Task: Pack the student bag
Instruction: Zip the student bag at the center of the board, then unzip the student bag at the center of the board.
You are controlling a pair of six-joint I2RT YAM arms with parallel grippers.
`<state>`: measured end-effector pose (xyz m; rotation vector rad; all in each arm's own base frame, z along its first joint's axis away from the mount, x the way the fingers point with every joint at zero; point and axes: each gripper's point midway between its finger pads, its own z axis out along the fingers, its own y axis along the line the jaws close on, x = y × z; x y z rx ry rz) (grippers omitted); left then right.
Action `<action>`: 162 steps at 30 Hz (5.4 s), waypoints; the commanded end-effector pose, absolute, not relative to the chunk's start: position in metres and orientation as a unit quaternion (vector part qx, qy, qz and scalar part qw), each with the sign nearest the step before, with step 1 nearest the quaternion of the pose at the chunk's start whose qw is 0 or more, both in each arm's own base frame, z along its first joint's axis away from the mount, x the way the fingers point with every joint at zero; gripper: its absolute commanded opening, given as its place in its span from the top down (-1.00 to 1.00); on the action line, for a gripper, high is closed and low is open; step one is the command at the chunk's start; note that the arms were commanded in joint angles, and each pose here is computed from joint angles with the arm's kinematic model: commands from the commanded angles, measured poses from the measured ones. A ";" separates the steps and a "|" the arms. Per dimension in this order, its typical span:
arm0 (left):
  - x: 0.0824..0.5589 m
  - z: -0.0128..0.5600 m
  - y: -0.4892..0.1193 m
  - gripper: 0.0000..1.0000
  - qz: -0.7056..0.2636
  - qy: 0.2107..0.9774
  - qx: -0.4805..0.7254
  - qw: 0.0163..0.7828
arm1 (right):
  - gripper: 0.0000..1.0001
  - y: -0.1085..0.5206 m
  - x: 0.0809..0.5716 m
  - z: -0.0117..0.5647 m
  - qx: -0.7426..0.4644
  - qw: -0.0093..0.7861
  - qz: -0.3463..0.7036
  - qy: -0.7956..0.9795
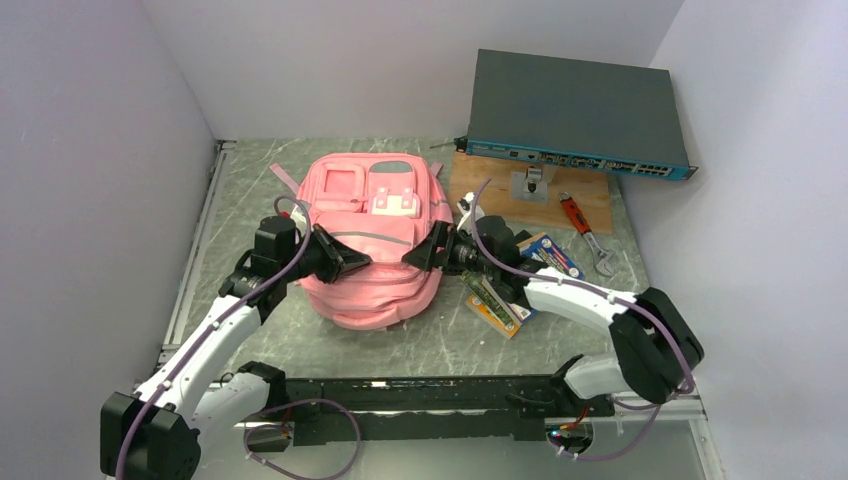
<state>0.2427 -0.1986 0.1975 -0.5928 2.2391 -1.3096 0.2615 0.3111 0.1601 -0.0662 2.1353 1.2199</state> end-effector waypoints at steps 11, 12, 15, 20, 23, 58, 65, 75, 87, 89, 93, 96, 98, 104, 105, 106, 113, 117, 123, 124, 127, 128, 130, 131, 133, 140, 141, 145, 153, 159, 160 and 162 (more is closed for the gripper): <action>0.232 0.284 -0.230 1.00 -0.568 0.761 -0.080 0.303 | 0.13 0.344 0.310 0.199 0.000 0.341 0.535 0.773; 0.231 0.285 -0.231 1.00 -0.569 0.761 -0.077 0.302 | 0.25 0.342 0.313 0.200 0.003 0.342 0.537 0.771; 0.229 0.287 -0.233 1.00 -0.569 0.762 -0.067 0.302 | 0.68 0.334 0.321 0.203 0.010 0.344 0.540 0.768; 0.231 0.281 -0.231 1.00 -0.548 0.777 -0.056 0.307 | 1.00 0.321 0.334 0.208 0.007 0.363 0.521 0.772; 0.233 0.274 -0.224 0.89 -0.506 0.801 -0.047 0.317 | 1.00 0.312 0.338 0.201 -0.021 0.384 0.476 0.791; 0.200 0.288 -0.019 -0.96 -0.083 0.808 -0.221 0.540 | -0.78 0.411 0.220 0.090 -0.454 0.542 -0.068 0.704; 0.217 0.256 -0.042 -0.99 -0.092 0.850 -0.190 0.482 | -0.51 0.392 0.221 0.050 -0.431 0.521 -0.045 0.736; 0.238 0.217 -0.060 -0.99 -0.174 0.872 -0.216 0.404 | 1.00 0.377 0.193 0.063 -0.396 0.482 0.129 0.771; 0.242 0.147 -0.073 -0.83 -0.337 0.853 -0.249 0.310 | 1.00 0.337 0.220 0.149 -0.291 0.450 0.368 0.760; 0.238 0.144 -0.075 -0.82 -0.341 0.851 -0.239 0.320 | 1.00 0.332 0.226 0.153 -0.282 0.443 0.377 0.763; 0.237 0.140 -0.073 -0.82 -0.334 0.847 -0.208 0.358 | 1.00 0.327 0.230 0.161 -0.270 0.434 0.406 0.758; 0.240 0.142 -0.073 -0.63 -0.329 0.850 -0.182 0.369 | 1.00 0.324 0.230 0.164 -0.273 0.418 0.425 0.755; 0.245 0.146 -0.070 -0.52 -0.321 0.854 -0.166 0.374 | 1.00 0.322 0.229 0.165 -0.275 0.413 0.438 0.750; 0.264 0.152 -0.070 -0.11 -0.320 0.871 -0.113 0.355 | 1.00 0.306 0.239 0.167 -0.259 0.400 0.466 0.746; 0.267 0.153 -0.072 -0.07 -0.329 0.869 -0.104 0.354 | 1.00 0.304 0.239 0.166 -0.259 0.396 0.469 0.745; 0.271 0.153 -0.073 -0.05 -0.334 0.868 -0.099 0.354 | 1.00 0.303 0.239 0.166 -0.260 0.394 0.472 0.744; 0.295 0.150 -0.080 -0.26 -0.347 0.866 -0.094 0.347 | 1.00 0.290 0.246 0.165 -0.252 0.385 0.496 0.736; 0.315 0.147 -0.078 -0.43 -0.290 0.891 -0.043 0.347 | 1.00 0.285 0.248 0.161 -0.249 0.382 0.501 0.735; 0.335 0.150 -0.078 -0.41 -0.243 0.880 0.033 0.406 | 1.00 0.283 0.247 0.163 -0.251 0.389 0.504 0.729; 0.338 0.150 -0.079 -0.40 -0.233 0.882 0.042 0.408 | 1.00 0.283 0.248 0.163 -0.251 0.389 0.503 0.729; 0.352 0.153 -0.076 -0.32 -0.215 0.882 0.047 0.416 | 1.00 0.283 0.248 0.163 -0.254 0.390 0.503 0.728; 0.354 0.156 -0.082 -0.29 -0.216 0.880 0.059 0.420 | 1.00 0.282 0.248 0.162 -0.255 0.390 0.502 0.729; 0.358 0.158 -0.093 -0.24 -0.224 0.876 0.080 0.420 | 1.00 0.282 0.248 0.162 -0.256 0.389 0.502 0.729; 0.359 0.158 -0.097 -0.21 -0.225 0.876 0.089 0.417 | 1.00 0.281 0.248 0.163 -0.256 0.390 0.502 0.728; 0.360 0.155 -0.104 -0.14 -0.221 0.877 0.103 0.413 | 1.00 0.281 0.248 0.164 -0.257 0.393 0.501 0.727; 0.369 0.156 -0.106 0.30 -0.193 0.875 0.115 0.429 | 1.00 0.280 0.249 0.167 -0.255 0.397 0.502 0.725; 0.370 0.156 -0.106 0.38 -0.187 0.875 0.117 0.431 | 1.00 0.280 0.249 0.168 -0.255 0.398 0.503 0.724; 0.370 0.158 -0.103 0.77 -0.164 0.878 0.118 0.435 | 1.00 0.280 0.250 0.169 -0.255 0.399 0.503 0.723; 0.337 0.167 -0.110 1.00 -0.122 0.881 0.137 0.435 | 1.00 0.277 0.256 0.170 -0.247 0.412 0.487 0.730; 0.290 0.182 -0.131 1.00 -0.146 0.867 0.160 0.448 | 1.00 0.272 0.263 0.169 -0.236 0.426 0.469 0.737; 0.282 0.183 -0.135 1.00 -0.154 0.866 0.168 0.445 | 1.00 0.272 0.264 0.170 -0.235 0.428 0.465 0.738; 0.266 0.189 -0.141 1.00 -0.170 0.865 0.182 0.435 | 1.00 0.270 0.268 0.169 -0.232 0.433 0.456 0.742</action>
